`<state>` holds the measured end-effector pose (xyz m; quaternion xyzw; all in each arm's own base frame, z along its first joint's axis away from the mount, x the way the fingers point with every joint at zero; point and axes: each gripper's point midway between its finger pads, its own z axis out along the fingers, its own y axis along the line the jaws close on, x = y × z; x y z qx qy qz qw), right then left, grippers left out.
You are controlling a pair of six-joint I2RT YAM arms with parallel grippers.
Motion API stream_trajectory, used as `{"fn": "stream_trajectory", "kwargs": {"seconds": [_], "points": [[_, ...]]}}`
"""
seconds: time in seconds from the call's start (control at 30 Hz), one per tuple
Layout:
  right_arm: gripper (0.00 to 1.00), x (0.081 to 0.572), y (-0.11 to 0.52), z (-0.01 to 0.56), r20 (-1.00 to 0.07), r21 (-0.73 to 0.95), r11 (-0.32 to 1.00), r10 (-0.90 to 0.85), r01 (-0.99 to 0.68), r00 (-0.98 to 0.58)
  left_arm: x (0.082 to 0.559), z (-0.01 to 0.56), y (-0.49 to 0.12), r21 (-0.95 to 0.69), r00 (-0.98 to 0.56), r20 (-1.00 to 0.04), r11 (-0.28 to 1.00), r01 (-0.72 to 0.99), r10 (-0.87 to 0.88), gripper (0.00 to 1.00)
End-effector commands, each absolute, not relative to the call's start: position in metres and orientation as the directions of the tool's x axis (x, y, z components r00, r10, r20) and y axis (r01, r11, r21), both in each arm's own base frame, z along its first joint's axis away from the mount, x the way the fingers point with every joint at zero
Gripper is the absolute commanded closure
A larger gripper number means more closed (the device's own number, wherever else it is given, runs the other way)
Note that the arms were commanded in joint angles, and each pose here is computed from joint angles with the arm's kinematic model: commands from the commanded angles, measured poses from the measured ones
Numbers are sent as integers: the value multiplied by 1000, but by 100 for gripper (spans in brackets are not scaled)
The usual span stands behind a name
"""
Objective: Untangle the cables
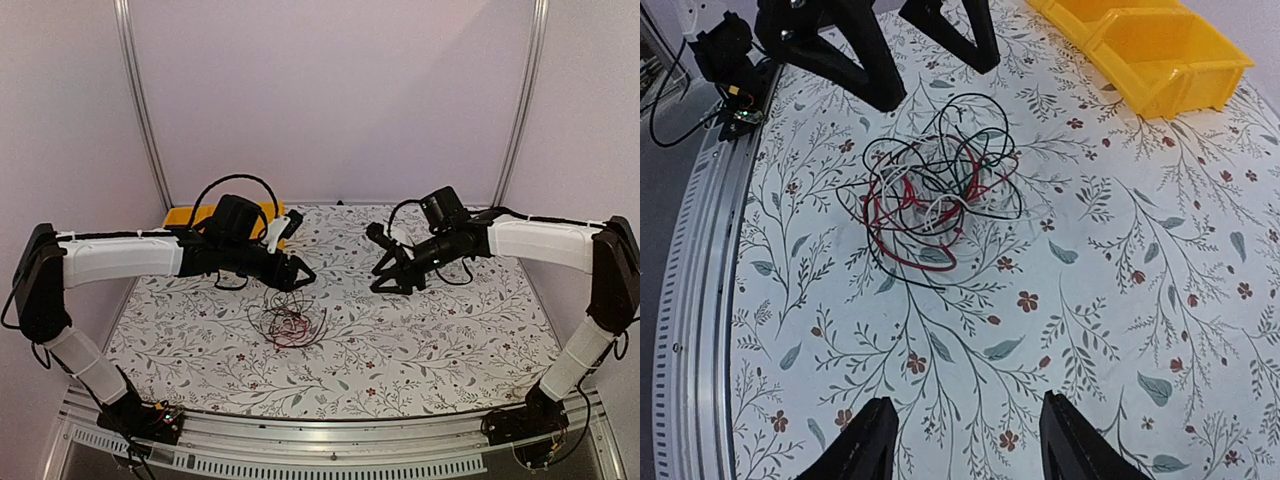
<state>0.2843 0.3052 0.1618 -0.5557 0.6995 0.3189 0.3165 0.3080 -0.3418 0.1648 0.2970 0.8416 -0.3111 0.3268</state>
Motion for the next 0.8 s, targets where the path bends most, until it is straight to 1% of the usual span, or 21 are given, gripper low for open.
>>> {"fn": "stream_trajectory", "kwargs": {"seconds": [0.0,0.03,0.1,0.17,0.3,0.43,0.53,0.67,0.7,0.77], "points": [[45,287,358,153,-817,130,82,-555,-988,-154,290,173,-333,-398,-648,-733,644,653,204,24],[43,288,367,142,-805,164,83,-564,-983,-182,288,173,-329,-404,-657,-730,654,639,190,24],[39,285,384,130,-795,174,65,-580,-983,-179,286,173,-318,-408,-672,-724,687,601,157,24],[38,284,397,114,-779,186,40,-603,-982,-173,283,170,-309,-407,-681,-719,709,577,141,24],[37,280,416,94,-763,185,11,-628,-983,-150,278,177,-295,-394,-679,-724,737,549,119,24],[38,279,430,85,-759,171,-1,-638,-985,-131,276,198,-282,-378,-643,-762,751,541,79,24],[44,285,435,76,-754,172,17,-641,-985,-143,274,206,-277,-373,-625,-778,754,541,64,24],[70,292,438,70,-745,182,48,-645,-982,-169,268,211,-277,-354,-609,-788,746,564,86,24],[73,293,438,68,-741,181,58,-648,-982,-175,267,211,-277,-343,-605,-791,747,570,98,25],[71,295,436,68,-737,172,71,-652,-982,-177,265,211,-279,-326,-595,-795,745,582,117,24]]}}
